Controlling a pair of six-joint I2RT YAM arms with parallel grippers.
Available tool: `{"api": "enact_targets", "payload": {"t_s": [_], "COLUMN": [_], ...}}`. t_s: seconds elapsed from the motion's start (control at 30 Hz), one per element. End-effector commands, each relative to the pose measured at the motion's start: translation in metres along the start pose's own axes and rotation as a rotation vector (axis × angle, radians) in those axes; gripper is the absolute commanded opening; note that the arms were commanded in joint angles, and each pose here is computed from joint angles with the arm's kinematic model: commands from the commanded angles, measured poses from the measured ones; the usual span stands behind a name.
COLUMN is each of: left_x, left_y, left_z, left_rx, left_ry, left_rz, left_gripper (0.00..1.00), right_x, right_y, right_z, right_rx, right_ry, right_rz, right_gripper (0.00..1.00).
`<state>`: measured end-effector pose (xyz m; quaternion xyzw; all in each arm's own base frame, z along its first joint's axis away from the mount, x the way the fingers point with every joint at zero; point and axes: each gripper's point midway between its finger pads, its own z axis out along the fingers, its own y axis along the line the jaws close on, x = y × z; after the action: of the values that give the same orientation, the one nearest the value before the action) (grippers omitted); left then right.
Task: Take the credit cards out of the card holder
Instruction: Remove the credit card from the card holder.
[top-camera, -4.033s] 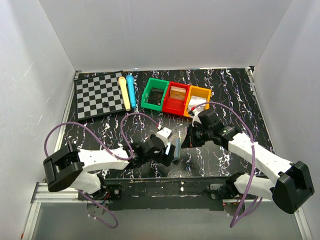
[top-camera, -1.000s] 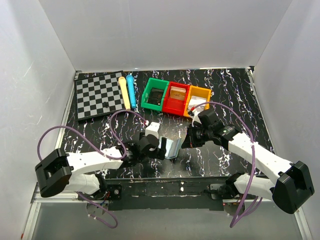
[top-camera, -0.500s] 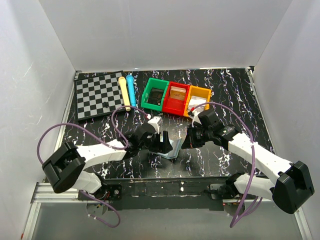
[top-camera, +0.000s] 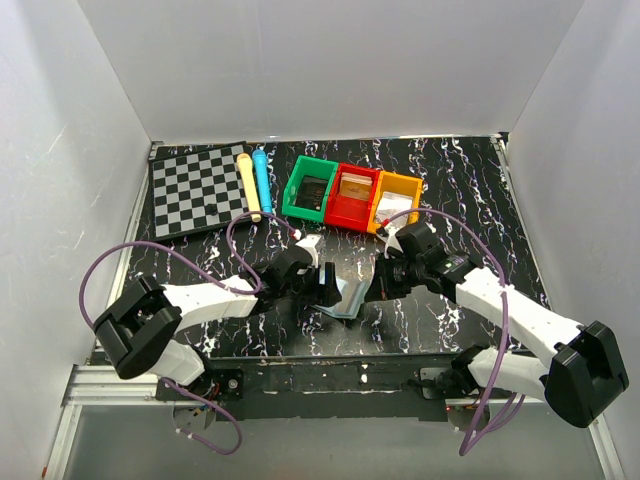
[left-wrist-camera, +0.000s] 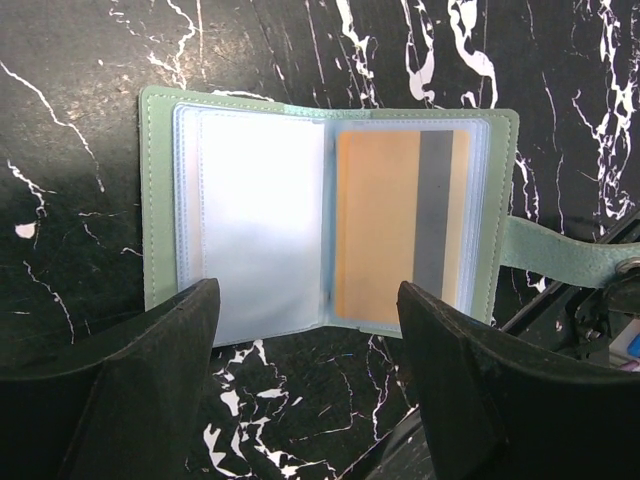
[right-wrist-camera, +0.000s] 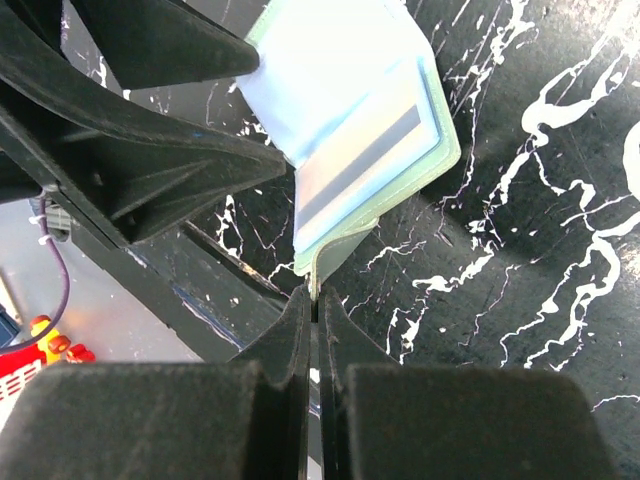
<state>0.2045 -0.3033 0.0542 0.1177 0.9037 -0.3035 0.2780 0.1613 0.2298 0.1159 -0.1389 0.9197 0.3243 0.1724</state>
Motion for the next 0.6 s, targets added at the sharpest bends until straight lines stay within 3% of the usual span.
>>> {"api": "enact_targets", "payload": {"t_s": [0.0,0.57], "left_x": [-0.012,-0.018], "left_y": [0.0,-0.003], "left_z": [-0.001,-0.008], "left_rx": [-0.016,-0.014], "left_ry": [-0.036,-0.061], "left_rz": [-0.008,-0.013], "left_gripper": [0.72,0.73], "right_x": [0.008,0.019], "right_y": [-0.009,-0.048], "right_z": [0.003,0.023], "right_rx": [0.03,0.192], "right_ry": [0.013,0.066], "right_rz": [-0.001,0.093], "right_gripper": [0.01,0.01]}}
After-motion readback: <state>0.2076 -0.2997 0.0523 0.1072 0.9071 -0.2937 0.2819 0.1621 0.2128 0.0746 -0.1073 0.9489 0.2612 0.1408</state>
